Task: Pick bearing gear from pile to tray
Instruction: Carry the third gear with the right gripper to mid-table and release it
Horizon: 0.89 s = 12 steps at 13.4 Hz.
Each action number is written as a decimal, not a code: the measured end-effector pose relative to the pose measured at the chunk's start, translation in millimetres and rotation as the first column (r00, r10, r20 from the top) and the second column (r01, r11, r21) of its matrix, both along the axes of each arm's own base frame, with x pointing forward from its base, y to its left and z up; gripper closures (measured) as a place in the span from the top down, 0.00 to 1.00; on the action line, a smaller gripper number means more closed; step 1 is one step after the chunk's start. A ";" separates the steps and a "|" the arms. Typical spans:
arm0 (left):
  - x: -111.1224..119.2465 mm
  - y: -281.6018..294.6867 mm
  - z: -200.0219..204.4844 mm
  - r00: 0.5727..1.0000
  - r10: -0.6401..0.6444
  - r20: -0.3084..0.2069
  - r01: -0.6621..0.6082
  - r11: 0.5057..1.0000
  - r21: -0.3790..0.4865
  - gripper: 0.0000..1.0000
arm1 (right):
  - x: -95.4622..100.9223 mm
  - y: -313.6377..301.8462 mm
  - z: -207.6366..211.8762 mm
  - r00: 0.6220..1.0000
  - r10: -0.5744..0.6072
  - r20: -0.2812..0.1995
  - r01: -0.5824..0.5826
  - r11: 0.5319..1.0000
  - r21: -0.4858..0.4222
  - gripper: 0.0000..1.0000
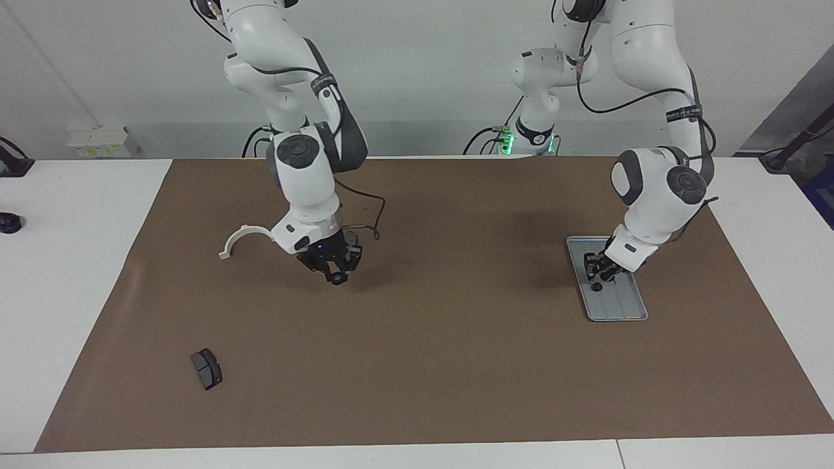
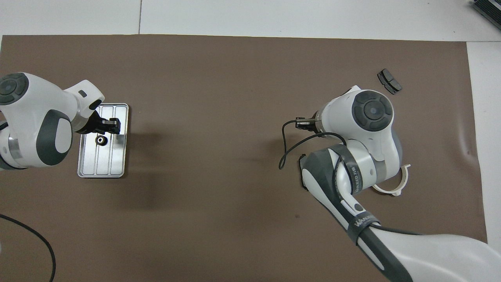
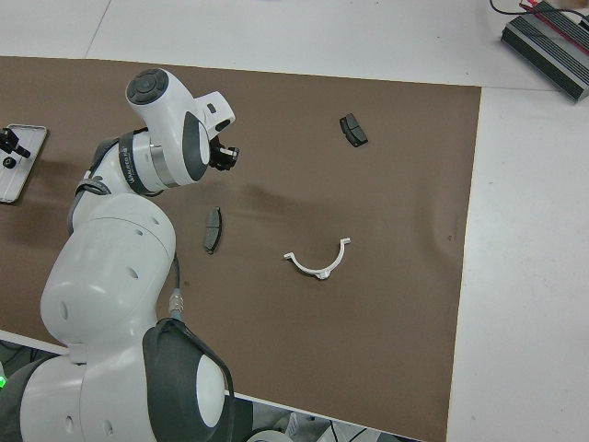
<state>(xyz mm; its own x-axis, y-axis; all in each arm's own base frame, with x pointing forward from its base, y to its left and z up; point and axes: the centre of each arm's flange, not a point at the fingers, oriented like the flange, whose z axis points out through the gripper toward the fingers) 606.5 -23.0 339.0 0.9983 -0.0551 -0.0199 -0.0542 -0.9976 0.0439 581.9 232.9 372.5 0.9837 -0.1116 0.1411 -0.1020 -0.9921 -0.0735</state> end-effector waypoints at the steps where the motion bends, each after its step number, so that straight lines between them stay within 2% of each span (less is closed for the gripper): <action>1: 0.1 -1.6 0.8 1.000 -0.006 0.002 0.006 1.000 -0.001 0.66 | -8.6 26.1 -1.1 1.000 -0.027 0.011 0.027 0.999 0.019 0.35; 3: 2.2 -7.2 4.6 1.000 -0.016 0.020 0.016 1.000 -0.003 0.88 | -26.4 74.0 -5.4 0.998 -0.066 0.024 0.065 0.996 0.054 0.35; 5: 5.4 -28.8 10.6 0.999 -0.021 0.051 0.021 1.000 -0.007 0.88 | -39.6 117.2 -9.7 0.995 -0.096 0.018 0.094 0.992 0.078 0.35; 8: 1.5 -96.1 16.4 0.996 -0.014 0.093 0.015 1.000 -0.019 0.88 | -56.3 184.3 -27.8 0.995 -0.102 0.001 0.101 0.990 0.099 0.35; 12: -6.7 -148.9 22.8 0.993 -0.003 0.114 0.007 0.999 -0.033 0.88 | -72.2 233.4 -62.1 0.997 -0.074 -0.025 0.076 0.993 0.090 0.35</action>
